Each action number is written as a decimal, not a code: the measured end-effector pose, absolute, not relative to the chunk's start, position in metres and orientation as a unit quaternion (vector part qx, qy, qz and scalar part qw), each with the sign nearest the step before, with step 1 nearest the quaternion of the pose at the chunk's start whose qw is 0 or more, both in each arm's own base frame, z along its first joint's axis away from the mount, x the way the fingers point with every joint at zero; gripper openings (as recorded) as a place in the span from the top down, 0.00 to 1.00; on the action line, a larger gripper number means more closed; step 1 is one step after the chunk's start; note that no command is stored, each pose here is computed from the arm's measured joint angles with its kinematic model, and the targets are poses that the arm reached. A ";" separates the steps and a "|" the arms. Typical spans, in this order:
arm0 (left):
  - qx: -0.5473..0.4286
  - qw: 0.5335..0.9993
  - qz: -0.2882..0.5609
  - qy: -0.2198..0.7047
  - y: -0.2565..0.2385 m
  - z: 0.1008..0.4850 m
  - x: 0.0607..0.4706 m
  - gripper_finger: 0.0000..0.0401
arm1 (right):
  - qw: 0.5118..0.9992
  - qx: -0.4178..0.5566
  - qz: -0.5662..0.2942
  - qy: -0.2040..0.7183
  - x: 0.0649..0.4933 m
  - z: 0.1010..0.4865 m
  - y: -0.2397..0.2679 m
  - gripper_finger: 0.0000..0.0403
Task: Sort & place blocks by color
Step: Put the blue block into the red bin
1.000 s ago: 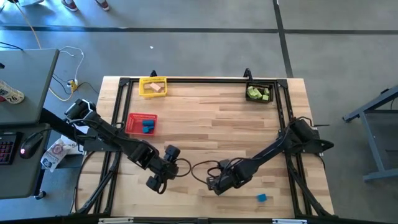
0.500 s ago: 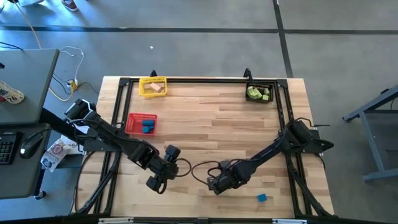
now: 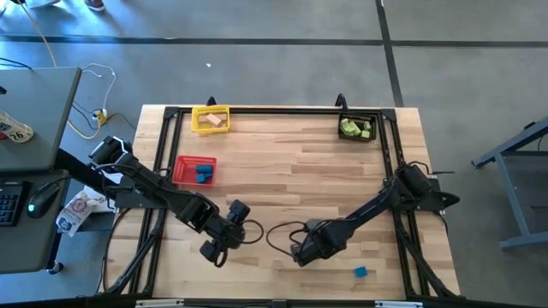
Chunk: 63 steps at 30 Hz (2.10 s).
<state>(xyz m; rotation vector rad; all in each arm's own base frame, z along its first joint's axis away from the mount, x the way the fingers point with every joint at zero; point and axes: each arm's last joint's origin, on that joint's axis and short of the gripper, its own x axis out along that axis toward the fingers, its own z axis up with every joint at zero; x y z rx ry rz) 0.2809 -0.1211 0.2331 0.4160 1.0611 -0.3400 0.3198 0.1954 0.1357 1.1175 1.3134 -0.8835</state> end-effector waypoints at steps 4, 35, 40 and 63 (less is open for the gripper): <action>0.211 0.826 -0.164 0.497 -0.121 0.233 0.281 0.46 | 0.588 0.466 -0.358 0.555 0.323 0.139 0.197 0.81; -0.038 0.935 0.000 0.352 -0.109 0.255 0.316 0.46 | 0.873 0.092 -0.225 0.422 0.366 0.237 0.207 0.82; -0.052 0.941 0.016 0.335 -0.109 0.257 0.318 0.46 | 0.881 0.025 -0.216 0.420 0.365 0.238 0.207 0.82; -0.110 0.944 0.143 0.277 -0.103 0.261 0.320 0.46 | 0.881 -0.208 -0.205 0.372 0.364 0.245 0.213 0.82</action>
